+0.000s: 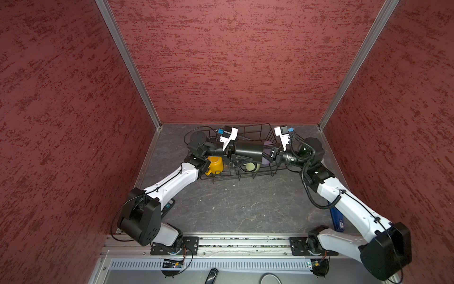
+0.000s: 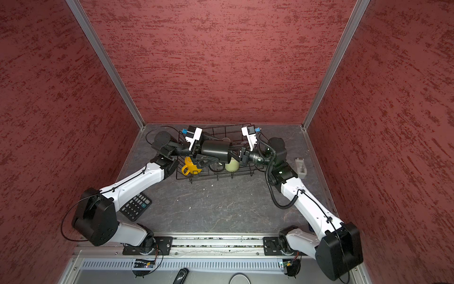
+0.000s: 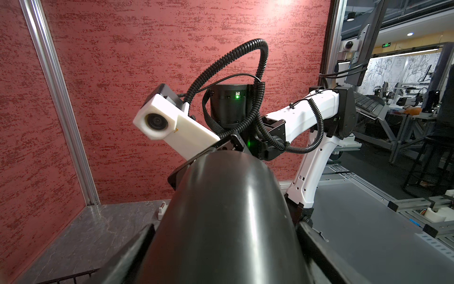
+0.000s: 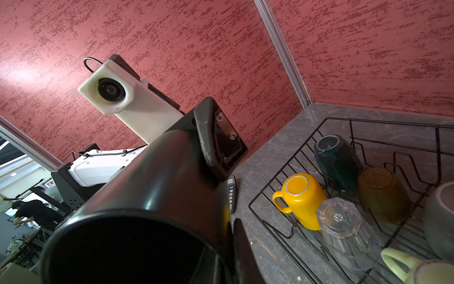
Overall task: Load cups into a dish rack
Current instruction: Pass the cup.
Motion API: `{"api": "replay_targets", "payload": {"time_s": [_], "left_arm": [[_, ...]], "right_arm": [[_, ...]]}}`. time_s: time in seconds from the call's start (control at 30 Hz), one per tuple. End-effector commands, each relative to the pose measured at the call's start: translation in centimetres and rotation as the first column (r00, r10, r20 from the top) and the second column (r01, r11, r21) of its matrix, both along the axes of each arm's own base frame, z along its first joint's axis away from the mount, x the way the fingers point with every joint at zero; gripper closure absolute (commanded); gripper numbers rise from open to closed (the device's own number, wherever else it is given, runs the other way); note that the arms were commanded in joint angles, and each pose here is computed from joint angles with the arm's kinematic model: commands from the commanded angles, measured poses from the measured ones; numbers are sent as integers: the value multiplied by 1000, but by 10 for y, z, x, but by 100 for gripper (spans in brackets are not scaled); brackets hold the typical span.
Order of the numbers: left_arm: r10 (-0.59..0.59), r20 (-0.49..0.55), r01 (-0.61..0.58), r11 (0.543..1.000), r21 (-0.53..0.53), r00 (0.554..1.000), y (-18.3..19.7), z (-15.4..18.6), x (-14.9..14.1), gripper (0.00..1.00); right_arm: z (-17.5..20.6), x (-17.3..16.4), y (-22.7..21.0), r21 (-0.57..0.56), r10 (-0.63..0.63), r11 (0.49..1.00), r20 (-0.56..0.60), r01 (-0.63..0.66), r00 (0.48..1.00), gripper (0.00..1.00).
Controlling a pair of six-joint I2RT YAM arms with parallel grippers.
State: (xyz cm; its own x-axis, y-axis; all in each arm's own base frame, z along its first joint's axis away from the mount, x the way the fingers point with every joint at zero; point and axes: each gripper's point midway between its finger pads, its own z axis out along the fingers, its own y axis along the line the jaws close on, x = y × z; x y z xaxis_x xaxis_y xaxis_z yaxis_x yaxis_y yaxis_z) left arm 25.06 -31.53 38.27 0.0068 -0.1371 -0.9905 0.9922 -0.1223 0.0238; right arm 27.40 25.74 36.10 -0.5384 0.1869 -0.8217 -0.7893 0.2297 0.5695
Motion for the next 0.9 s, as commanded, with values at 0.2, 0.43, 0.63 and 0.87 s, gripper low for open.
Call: {"api": "replay_targets", "payload": {"time_s": [0.2, 0.43, 0.63, 0.87], "left_arm": [[-27, 14, 28, 1000, -9, 1000, -4, 6, -1, 15], [-45, 6, 45, 999, -3, 999, -8, 3, -3, 12], [-54, -1, 54, 998, 6, 999, -9, 3, -3, 23], [-33, -6, 33, 999, 19, 999, -9, 6, 1, 39]], "right_arm": [[28, -10, -1, 67, 28, 997, 102, -35, 994, 100], [28, -10, 0, 76, 35, 996, 103, -43, 994, 100], [27, -9, 0, 75, 33, 996, 98, -41, 995, 100], [24, -6, -1, 73, 19, 997, 86, -25, 996, 100]]}}
